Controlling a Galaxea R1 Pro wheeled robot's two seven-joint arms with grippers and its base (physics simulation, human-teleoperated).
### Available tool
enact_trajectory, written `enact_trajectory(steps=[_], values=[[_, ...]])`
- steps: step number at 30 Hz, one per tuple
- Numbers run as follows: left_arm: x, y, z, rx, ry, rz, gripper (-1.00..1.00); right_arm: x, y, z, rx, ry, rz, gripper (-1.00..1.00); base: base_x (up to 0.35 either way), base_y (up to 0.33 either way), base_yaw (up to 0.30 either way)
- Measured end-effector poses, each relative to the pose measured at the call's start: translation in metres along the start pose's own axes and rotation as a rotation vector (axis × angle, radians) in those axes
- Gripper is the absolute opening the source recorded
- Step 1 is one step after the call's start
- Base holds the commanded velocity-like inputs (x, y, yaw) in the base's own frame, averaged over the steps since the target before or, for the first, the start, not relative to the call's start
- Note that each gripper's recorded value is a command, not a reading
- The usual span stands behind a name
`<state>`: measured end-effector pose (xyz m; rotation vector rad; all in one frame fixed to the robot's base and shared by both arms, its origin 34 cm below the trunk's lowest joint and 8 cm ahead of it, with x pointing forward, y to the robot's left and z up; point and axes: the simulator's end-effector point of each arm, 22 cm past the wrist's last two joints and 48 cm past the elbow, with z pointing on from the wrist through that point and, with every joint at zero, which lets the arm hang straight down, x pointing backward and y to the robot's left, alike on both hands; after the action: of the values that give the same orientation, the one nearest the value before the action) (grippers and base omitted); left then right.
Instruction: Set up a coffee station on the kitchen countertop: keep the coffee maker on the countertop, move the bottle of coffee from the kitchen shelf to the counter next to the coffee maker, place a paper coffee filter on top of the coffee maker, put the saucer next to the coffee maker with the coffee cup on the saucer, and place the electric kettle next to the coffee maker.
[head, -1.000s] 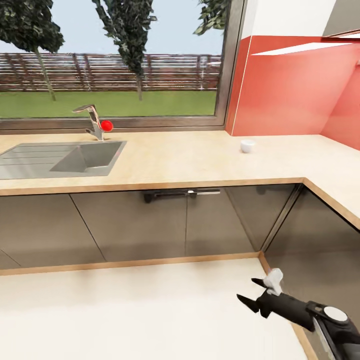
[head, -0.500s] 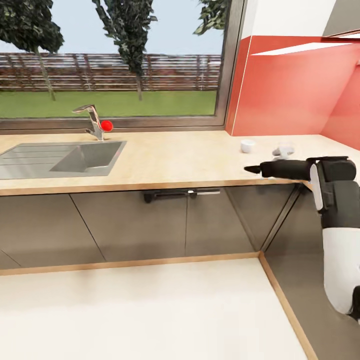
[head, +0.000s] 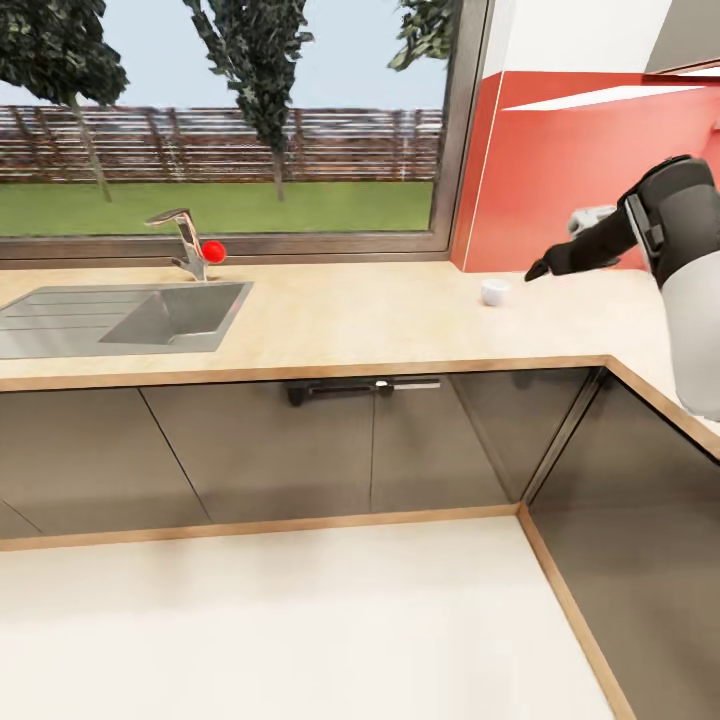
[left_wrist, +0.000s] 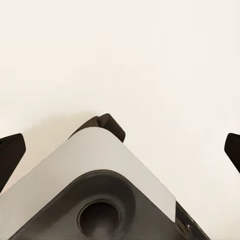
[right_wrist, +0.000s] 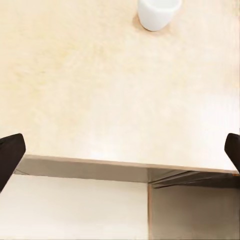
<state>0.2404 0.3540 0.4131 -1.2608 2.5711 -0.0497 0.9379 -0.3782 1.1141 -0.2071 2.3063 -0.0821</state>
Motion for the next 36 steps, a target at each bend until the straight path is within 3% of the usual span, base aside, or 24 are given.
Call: enact_trajectory(steps=[3,6,17,36], values=[[0.000,0.000,0.000,0.000,0.001,0.000,1.00,-0.004,-0.011,-0.008,0.094,0.055,-0.055,1.00,0.000,0.000,0.000],[0.000,0.000,0.000,0.001,0.002,0.000,1.00,-0.004,-0.014,-0.011,0.120,0.081,-0.078,1.00,0.000,0.000,0.000],[0.010,0.009,-0.001,-0.020,0.024,0.001,1.00,0.004,-0.004,-0.012,0.064,0.126,-0.100,1.00,0.062,-0.065,0.000],[0.012,0.012,-0.002,-0.027,0.026,-0.001,1.00,0.005,-0.002,-0.011,0.053,0.128,-0.099,1.00,0.264,-0.175,0.000]])
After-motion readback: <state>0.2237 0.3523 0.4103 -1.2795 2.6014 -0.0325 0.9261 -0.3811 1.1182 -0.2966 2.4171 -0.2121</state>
